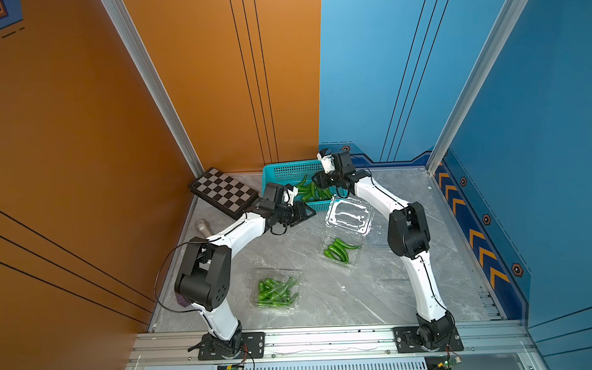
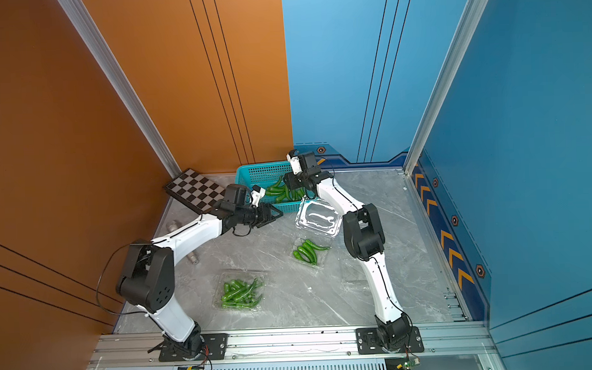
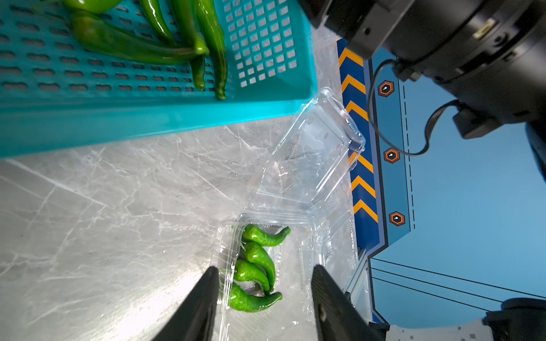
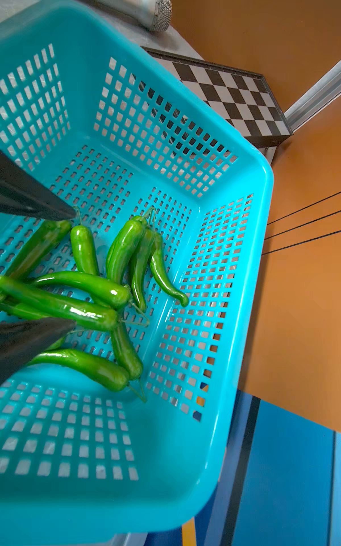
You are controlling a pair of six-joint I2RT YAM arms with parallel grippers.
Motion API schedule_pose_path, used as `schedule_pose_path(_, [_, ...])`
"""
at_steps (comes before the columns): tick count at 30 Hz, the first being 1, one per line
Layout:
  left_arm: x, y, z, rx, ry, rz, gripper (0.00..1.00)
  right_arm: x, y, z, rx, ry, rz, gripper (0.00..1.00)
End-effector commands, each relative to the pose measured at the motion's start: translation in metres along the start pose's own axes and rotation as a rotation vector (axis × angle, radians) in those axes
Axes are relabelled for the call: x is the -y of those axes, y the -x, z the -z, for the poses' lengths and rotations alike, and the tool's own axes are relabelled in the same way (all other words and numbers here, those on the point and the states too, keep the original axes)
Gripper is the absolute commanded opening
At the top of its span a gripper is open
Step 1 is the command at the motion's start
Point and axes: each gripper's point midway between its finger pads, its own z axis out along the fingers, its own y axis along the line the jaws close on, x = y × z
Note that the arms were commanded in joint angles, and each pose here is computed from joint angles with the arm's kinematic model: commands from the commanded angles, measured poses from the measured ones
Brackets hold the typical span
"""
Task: Take small green peppers out of containers
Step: Place the green pepper in the basket, then pick up the green pepper from the packing box.
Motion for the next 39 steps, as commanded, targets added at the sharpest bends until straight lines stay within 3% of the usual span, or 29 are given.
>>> schedule_pose_path(1, [0.003,-0.021,0.000,-0.042,0.006,-0.038,0.53,-0.023,0.032,0.061,0.059,0.017,0.061,0.57])
schedule_pose_path(3, [0.003,-0.029,-0.002,-0.059,0.007,-0.047,0.53,-0.032,0.025,0.093,0.051,0.015,0.073,0.60])
schedule_pose_path(6, [0.006,-0.039,-0.004,-0.082,0.001,-0.067,0.54,-0.039,-0.014,0.129,-0.015,-0.024,0.069,0.62])
schedule_pose_path(11, [0.010,-0.042,-0.006,-0.084,0.002,-0.082,0.55,-0.048,-0.090,0.180,-0.105,-0.070,0.011,0.57])
schedule_pose_path(16, [0.009,-0.041,-0.008,-0.081,0.011,-0.073,0.56,-0.067,-0.174,0.201,-0.259,-0.088,0.005,0.50])
schedule_pose_path(20, [0.012,-0.045,-0.012,-0.090,0.012,-0.081,0.55,-0.078,-0.222,0.197,-0.350,-0.076,-0.015,0.47])
schedule_pose_path(25, [0.014,-0.048,-0.012,-0.092,0.011,-0.088,0.56,-0.071,-0.246,0.182,-0.408,-0.101,-0.018,0.43])
schedule_pose_path(39, [0.015,-0.049,-0.003,-0.072,0.017,-0.092,0.56,-0.064,-0.248,0.137,-0.443,-0.088,-0.008,0.35])
